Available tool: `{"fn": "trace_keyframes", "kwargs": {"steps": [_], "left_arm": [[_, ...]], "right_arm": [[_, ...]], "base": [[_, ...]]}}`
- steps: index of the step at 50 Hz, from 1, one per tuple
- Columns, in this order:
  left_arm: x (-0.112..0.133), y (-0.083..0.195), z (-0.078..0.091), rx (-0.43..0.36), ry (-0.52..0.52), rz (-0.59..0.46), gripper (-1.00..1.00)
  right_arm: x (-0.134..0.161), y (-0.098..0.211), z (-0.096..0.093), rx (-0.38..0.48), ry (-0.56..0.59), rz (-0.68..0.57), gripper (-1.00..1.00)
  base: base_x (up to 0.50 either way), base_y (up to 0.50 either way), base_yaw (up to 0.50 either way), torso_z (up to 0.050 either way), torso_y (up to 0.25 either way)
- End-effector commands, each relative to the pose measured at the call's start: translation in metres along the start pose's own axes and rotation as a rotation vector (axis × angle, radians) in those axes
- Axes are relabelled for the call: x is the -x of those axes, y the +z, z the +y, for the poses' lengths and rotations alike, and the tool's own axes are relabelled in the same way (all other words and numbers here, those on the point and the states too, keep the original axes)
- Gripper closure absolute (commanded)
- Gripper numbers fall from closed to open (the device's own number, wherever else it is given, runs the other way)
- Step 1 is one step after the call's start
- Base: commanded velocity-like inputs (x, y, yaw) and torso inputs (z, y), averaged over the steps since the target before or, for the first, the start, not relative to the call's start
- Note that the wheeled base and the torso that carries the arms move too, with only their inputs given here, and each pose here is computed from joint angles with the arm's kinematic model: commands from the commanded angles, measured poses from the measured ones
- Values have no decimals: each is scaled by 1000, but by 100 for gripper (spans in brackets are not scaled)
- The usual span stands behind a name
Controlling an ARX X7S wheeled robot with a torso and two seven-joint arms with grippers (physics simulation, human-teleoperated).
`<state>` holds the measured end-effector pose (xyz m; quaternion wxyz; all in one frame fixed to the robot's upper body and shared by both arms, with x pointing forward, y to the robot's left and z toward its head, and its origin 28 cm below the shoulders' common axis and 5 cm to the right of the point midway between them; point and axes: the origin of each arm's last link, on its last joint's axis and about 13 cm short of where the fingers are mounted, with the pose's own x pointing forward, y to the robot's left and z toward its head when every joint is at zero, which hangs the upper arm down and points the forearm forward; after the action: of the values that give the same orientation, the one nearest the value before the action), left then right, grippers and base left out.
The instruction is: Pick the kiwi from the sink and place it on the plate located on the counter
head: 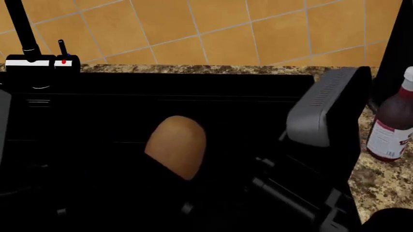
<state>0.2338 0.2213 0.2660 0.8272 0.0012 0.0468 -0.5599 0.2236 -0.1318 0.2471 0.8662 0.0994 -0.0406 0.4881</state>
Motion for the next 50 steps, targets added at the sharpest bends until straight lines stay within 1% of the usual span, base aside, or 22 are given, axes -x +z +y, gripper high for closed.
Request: {"fn": "trace_keyframes", "kwargs": {"steps": [1, 6, 7, 22, 23, 27, 31, 33, 35, 38, 39, 40, 41, 42, 44, 46, 49, 50], "left_arm": [[-1, 5, -4, -15, -13, -13, 100], [-1, 6, -5, -20, -15, -15, 100], [-2, 6, -5, -22, -14, -13, 100], [-2, 4, -2, -3, -8, -8, 100], [-3, 4, -1, -2, -1, -6, -100], [-2, 0, 4, 20, 18, -5, -100], [0, -6, 9, 32, 62, 2, -100], [1, -10, 11, 42, 91, 7, -100], [3, -16, 14, 44, 144, 15, -100], [6, -21, 13, 29, 198, 19, -100], [6, -22, 13, 32, 199, 18, -100], [7, -23, 12, 23, 233, 17, -100], [7, -24, 12, 27, 227, 18, -100], [7, -26, 12, 24, 261, 17, -100], [7, -29, 12, 21, 281, 14, -100], [7, -31, 9, 3, 312, 17, -100], [7, -34, 8, 1, 367, 13, -100], [7, -36, 8, -10, 392, 17, -100]], "right_arm": [[-4, -7, -7, -36, 4, 12, -100], [-4, -8, -11, -53, -2, 9, -100], [-3, -7, -11, -54, -4, 2, 100], [-2, -2, -4, -36, 1, -7, 100], [-2, -1, -4, -35, -1, -8, 100], [-1, 1, -3, -15, -15, -13, 100], [1, 5, -2, 22, -54, -10, 100], [2, 6, -2, 37, -68, -10, 100], [4, 9, 0, 58, -90, -7, 100], [6, 13, 3, 93, -127, -1, 100], [6, 14, 4, 100, -134, 2, 100], [6, 16, 5, 123, -152, 8, 100], [6, 16, 6, 130, -158, 10, 100], [7, 18, 8, 139, -172, 12, 100], [8, 20, 9, 148, -198, 16, 100], [8, 24, 10, 163, -248, 19, 100], [9, 29, 13, 197, -295, 35, 100], [9, 31, 15, 224, -311, 38, 100]], "base": [[0, 0, 0, 0, 0], [0, 0, 0, 0, 0], [0, 0, 0, 0, 0], [0, 0, 0, 0, 0], [0, 0, 0, 0, 0], [0, 0, 0, 0, 0], [0, 0, 0, 0, 0], [0, 0, 0, 0, 0], [0, 0, 0, 0, 0], [0, 0, 0, 0, 0], [0, 0, 0, 0, 0], [0, 0, 0, 0, 0], [0, 0, 0, 0, 0], [0, 0, 0, 0, 0], [0, 0, 0, 0, 0], [0, 0, 0, 0, 0], [0, 0, 0, 0, 0], [0, 0, 0, 0, 0]]}}
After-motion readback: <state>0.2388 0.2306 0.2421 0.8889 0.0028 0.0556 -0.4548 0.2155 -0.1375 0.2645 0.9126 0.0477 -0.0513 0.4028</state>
